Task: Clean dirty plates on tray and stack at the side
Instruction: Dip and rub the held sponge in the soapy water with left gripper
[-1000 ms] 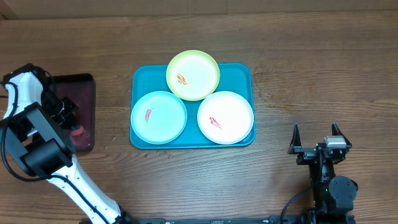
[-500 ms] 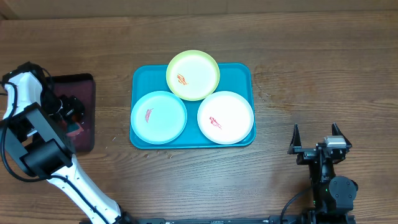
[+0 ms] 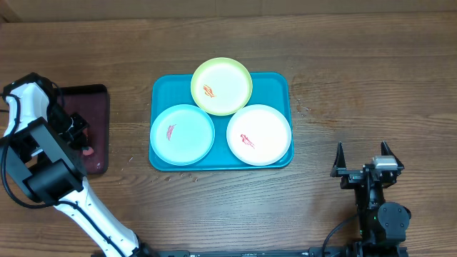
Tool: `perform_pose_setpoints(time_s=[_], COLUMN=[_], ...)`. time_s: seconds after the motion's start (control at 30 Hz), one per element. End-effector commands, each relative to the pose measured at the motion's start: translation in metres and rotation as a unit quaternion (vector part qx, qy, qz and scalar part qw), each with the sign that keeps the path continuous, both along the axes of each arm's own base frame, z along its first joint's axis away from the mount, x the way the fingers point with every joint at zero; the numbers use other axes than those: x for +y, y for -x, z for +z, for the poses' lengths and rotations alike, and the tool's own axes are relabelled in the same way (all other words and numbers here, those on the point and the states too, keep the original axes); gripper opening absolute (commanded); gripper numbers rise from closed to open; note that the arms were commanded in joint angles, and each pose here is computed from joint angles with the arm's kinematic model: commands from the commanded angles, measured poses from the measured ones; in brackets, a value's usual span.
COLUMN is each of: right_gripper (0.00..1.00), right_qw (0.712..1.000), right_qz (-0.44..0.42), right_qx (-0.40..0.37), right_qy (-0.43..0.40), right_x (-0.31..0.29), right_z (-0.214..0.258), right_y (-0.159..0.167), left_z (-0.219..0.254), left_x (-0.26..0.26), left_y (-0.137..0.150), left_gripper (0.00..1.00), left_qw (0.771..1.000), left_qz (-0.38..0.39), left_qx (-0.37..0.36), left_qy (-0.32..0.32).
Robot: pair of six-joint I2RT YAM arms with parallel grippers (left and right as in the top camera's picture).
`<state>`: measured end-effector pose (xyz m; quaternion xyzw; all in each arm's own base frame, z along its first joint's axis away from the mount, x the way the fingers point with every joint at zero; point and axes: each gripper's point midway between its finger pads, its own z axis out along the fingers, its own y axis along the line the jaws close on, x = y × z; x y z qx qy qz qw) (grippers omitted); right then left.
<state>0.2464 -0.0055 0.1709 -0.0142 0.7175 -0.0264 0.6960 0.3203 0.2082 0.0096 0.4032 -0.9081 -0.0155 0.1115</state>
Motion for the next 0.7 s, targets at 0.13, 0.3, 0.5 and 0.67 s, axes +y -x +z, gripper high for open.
perform_pose_setpoints(time_s=[0.13, 0.3, 0.5, 0.67], right_gripper=[1.00, 1.00, 1.00, 1.00], right_qw=[1.000, 1.000, 1.000, 1.000], right_qz=[-0.001, -0.001, -0.001, -0.001], right_qx=[-0.003, -0.003, -0.003, -0.003], right_qy=[0.000, 0.000, 0.000, 0.000], right_x=[-0.001, -0.001, -0.001, -0.001], right_z=[-0.001, -0.001, -0.001, -0.001], right_y=[0.000, 0.000, 0.000, 0.000], left_z=[-0.011, -0.011, -0.011, -0.011], left_x=[0.012, 0.018, 0.019, 0.017], left_y=[-0.037, -0.054, -0.055, -0.048], left_gripper=[0.87, 1.00, 0.61, 0.29], left_qw=[0.997, 0.993, 0.993, 0.994], left_qz=[0.019, 0.019, 0.019, 0.022], left_qx=[-0.073, -0.111, -0.113, -0.100], left_qy=[-0.024, -0.032, -0.034, -0.028])
